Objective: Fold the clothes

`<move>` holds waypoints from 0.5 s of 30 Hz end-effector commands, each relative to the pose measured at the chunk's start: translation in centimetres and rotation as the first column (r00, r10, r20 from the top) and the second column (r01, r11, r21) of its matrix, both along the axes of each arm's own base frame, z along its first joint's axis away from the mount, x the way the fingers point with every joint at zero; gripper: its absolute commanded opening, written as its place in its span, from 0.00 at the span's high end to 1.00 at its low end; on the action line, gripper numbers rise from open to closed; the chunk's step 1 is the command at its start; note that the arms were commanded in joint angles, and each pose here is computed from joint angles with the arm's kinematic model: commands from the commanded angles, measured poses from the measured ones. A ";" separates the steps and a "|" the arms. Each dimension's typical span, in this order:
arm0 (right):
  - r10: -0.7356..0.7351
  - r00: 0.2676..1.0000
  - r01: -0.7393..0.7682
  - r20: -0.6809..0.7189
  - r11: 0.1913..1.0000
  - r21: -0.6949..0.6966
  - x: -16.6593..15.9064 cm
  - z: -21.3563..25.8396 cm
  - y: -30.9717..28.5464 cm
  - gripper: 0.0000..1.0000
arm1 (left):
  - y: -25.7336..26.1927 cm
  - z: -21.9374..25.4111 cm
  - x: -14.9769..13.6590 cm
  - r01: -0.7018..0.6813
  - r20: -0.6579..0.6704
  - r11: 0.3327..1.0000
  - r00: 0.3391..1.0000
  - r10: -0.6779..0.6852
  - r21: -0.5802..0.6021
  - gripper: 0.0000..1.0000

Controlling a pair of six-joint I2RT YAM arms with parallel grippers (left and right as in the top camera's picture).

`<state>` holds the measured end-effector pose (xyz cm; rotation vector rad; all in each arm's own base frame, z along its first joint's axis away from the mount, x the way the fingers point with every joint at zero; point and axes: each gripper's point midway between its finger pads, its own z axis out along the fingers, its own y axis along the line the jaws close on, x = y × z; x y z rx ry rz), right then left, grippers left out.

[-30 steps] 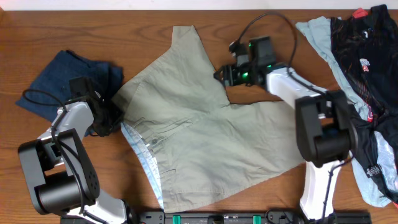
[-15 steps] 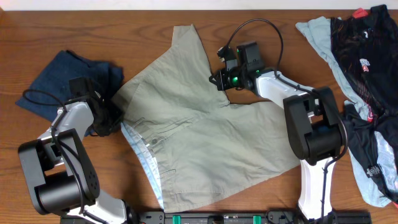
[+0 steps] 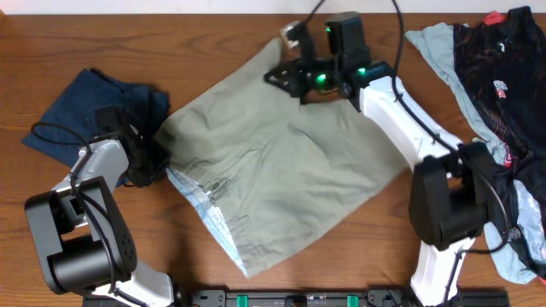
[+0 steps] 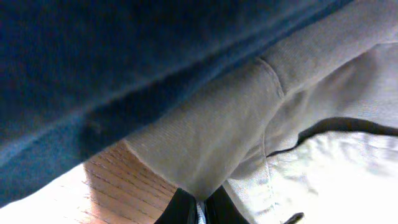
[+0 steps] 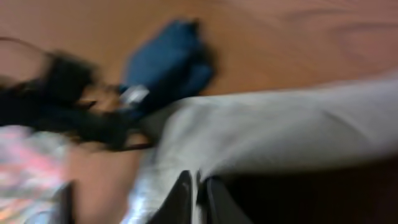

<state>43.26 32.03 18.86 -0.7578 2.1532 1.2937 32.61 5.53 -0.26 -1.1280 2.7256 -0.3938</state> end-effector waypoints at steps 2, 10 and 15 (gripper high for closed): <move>0.249 0.965 -0.253 -0.085 0.966 -0.046 -7.5 -3.0 3.3 0.83 | 0.8 -0.3 0.0 -0.008 -0.018 1.000 1.000 0.008 0.029 0.94; 0.214 0.959 -0.283 -0.186 0.742 -0.607 -11.6 -13.2 -1.7 0.61 | 0.8 -0.3 0.0 -0.008 -0.017 1.000 1.000 0.008 0.030 0.93; -0.085 0.996 0.042 -0.011 0.599 -0.800 -6.1 -14.0 -6.1 0.60 | 0.8 -0.3 0.0 -0.008 -0.018 1.000 1.000 0.008 0.029 0.93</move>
